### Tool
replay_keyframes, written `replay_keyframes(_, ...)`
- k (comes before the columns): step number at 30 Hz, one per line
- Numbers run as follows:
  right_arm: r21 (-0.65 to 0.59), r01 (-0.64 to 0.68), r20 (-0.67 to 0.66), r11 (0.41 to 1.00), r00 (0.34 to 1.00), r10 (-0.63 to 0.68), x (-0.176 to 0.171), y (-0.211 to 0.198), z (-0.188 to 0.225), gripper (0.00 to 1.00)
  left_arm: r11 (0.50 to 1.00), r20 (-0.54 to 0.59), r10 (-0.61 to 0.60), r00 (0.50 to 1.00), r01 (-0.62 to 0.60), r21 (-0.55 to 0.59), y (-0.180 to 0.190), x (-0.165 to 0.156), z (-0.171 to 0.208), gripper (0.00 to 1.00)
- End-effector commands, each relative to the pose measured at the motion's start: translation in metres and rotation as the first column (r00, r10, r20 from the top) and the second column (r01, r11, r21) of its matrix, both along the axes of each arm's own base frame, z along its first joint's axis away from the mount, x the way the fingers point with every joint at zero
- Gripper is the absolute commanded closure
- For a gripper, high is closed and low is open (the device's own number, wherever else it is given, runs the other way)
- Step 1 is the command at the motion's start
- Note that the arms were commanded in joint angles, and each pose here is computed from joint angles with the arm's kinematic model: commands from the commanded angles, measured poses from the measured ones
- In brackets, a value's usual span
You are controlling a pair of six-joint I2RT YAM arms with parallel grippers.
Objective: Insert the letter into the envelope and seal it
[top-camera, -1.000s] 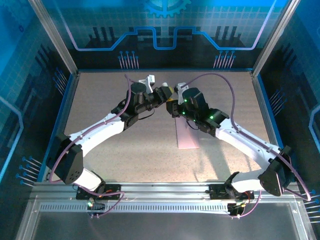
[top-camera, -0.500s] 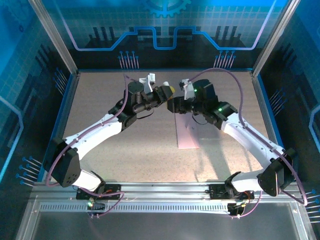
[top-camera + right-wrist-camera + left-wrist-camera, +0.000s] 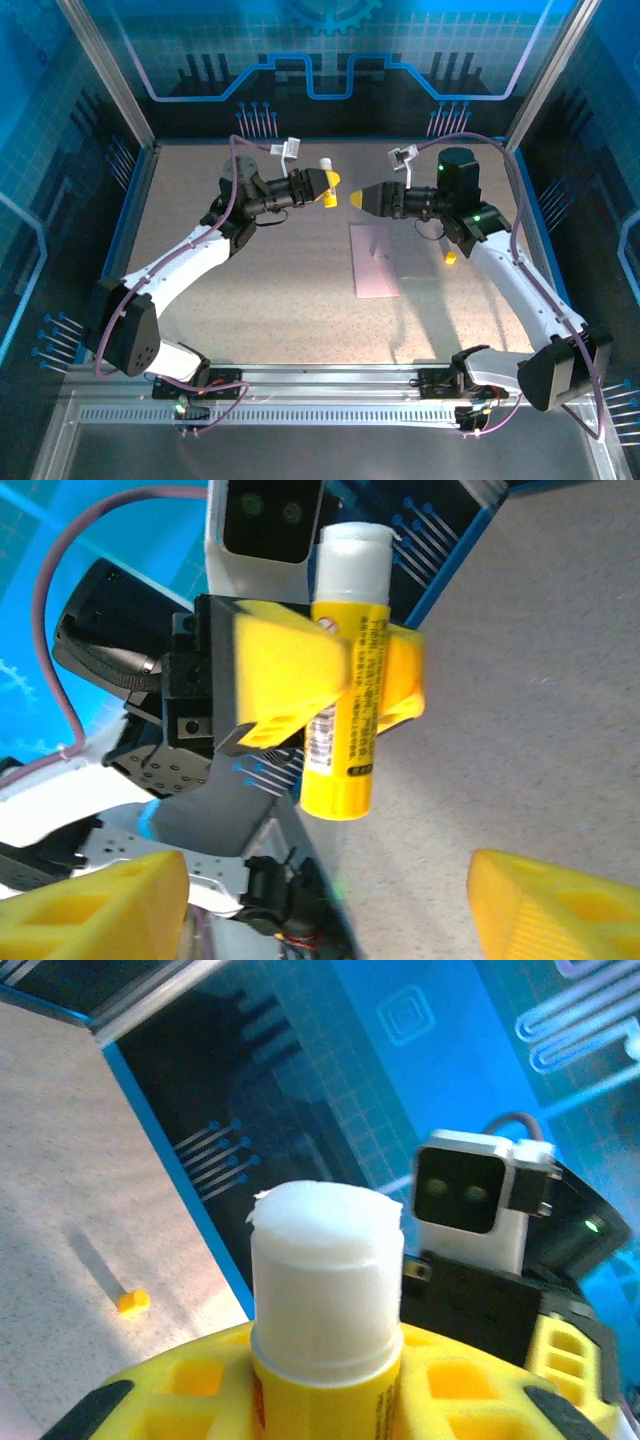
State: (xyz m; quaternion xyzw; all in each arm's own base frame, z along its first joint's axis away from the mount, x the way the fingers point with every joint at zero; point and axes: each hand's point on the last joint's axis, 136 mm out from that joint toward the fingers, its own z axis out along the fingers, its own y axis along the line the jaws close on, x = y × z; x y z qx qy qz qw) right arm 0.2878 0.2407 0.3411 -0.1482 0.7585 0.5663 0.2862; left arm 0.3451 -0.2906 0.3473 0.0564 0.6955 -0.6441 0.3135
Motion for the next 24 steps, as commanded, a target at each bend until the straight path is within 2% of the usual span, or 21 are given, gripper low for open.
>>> replay_keyframes(1,0.076,-0.056,-0.009,0.996,0.998,0.057,-0.001,0.007,0.005,0.31,0.996,0.094,-0.090,0.991,0.091,-0.008,-0.004,-0.013,0.017,1.00)
replay_keyframes(14,0.100,-0.160,-0.012,0.982,0.987,0.162,-0.007,0.048,0.002,0.45,0.996,0.081,-0.048,0.996,0.053,-0.070,-0.004,-0.003,0.013,1.00)
replay_keyframes(24,0.127,-0.170,-0.008,0.977,0.985,0.173,-0.006,0.054,0.001,0.66,0.996,0.071,-0.023,0.997,0.029,-0.086,-0.003,0.005,0.013,1.00)
